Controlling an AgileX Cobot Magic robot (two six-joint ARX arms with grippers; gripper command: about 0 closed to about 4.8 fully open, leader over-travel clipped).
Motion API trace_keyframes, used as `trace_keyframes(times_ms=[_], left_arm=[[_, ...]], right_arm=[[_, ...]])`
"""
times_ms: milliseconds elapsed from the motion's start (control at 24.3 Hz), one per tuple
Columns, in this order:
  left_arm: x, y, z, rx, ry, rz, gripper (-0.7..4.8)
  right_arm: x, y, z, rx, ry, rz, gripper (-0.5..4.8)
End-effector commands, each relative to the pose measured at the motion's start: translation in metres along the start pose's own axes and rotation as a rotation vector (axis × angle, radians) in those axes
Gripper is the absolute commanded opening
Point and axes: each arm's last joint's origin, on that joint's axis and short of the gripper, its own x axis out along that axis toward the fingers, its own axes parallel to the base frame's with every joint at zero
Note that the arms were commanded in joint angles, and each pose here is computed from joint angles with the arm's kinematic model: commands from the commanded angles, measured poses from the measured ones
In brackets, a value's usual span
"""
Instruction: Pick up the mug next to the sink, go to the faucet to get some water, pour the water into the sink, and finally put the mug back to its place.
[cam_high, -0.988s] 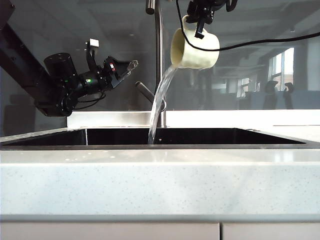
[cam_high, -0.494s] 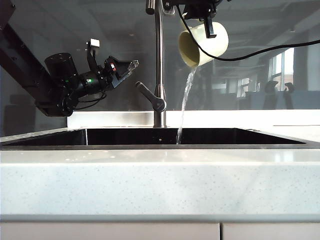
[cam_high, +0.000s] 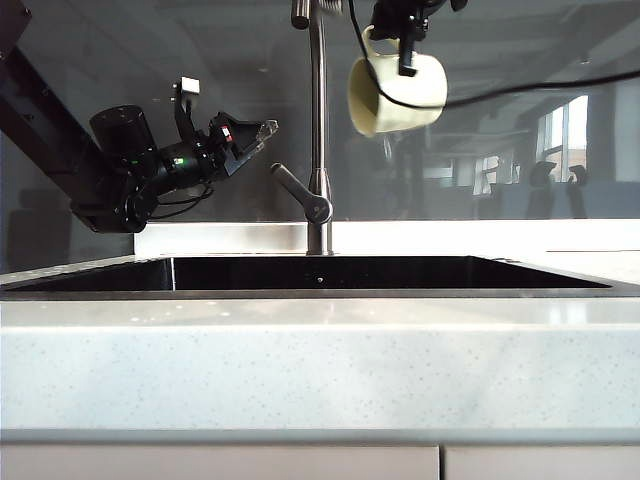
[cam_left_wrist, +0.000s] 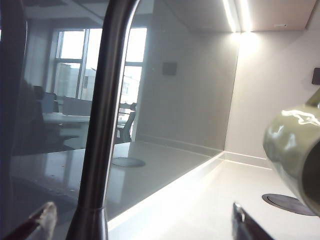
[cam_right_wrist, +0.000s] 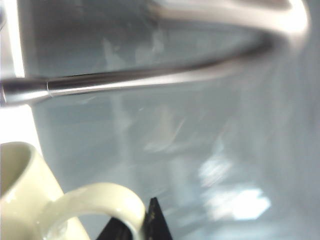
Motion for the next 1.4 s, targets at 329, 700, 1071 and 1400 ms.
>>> trace_keyframes(times_ms=[329,700,1071,1400], left_arm=[[0.001,-0.002,0.007,0.025,-0.017,-0.011,4.79],[0.001,-0.001,0.007,0.023,-0.023,-0.002,4.79],[0.001,-0.001,0.007,0.02,-0.023,0.001,4.79],[0.001,-0.001,0.007,-0.028,-0.024,0.0,4.79]], right_arm=[[-0.01,0.021,-0.075,1.337,0.227,0.005,-0.05],[-0.093,0.085,-0.182,1.623,0.057,-0.34,-0.05],[-0.14,0.141,-0.234,1.616,0.228,-0.439,-0.05],[-0.131,0.158,-0.241,1.585,0.116,-0.433,-0.05]])
